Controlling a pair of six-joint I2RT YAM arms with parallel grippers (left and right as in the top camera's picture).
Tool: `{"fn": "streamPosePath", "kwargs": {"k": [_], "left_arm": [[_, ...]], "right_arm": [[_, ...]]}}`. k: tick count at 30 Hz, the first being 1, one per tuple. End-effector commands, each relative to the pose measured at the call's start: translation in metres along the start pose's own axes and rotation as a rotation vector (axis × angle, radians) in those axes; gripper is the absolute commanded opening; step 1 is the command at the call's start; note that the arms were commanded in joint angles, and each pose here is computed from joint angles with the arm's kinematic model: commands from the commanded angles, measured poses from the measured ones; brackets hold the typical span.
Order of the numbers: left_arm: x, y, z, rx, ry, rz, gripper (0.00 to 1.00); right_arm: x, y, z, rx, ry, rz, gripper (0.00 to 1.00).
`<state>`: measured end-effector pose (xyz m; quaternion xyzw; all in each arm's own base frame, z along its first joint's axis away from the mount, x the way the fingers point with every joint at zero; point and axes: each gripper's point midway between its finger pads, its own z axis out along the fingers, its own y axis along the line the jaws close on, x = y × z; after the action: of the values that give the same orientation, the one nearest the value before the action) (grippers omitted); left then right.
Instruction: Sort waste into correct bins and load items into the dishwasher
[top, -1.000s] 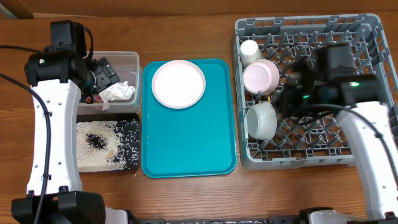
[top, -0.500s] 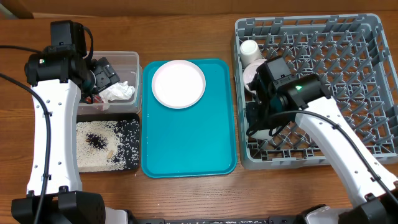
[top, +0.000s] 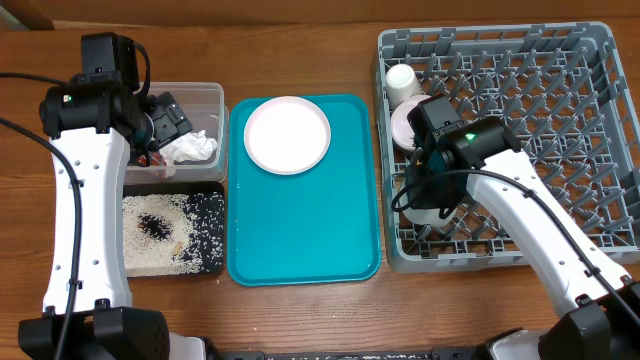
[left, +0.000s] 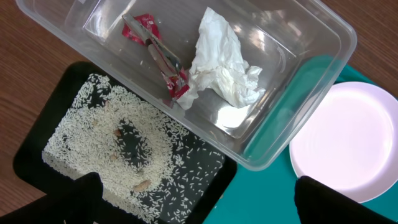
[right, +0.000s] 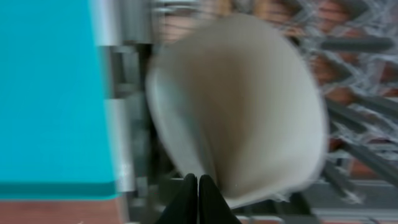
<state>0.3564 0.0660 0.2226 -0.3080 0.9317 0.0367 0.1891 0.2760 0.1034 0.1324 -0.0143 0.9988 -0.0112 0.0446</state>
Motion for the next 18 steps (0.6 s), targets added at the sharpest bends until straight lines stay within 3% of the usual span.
{"fn": "streamPosePath", "kwargs": {"k": [1, 13, 18], "left_arm": [[-0.004, 0.000, -0.002, -0.002, -0.011, 0.004, 1.00], [-0.004, 0.000, -0.002, -0.002, -0.011, 0.004, 1.00], [-0.004, 0.000, -0.002, -0.002, -0.011, 0.004, 1.00]], "right_arm": [[-0.007, -0.035, -0.001, 0.173, -0.052, 0.112, 0.06], [-0.022, -0.033, -0.002, 0.150, -0.110, 0.164, 0.06], [-0.022, -0.008, 0.000, 0.011, -0.085, 0.121, 0.06]]}}
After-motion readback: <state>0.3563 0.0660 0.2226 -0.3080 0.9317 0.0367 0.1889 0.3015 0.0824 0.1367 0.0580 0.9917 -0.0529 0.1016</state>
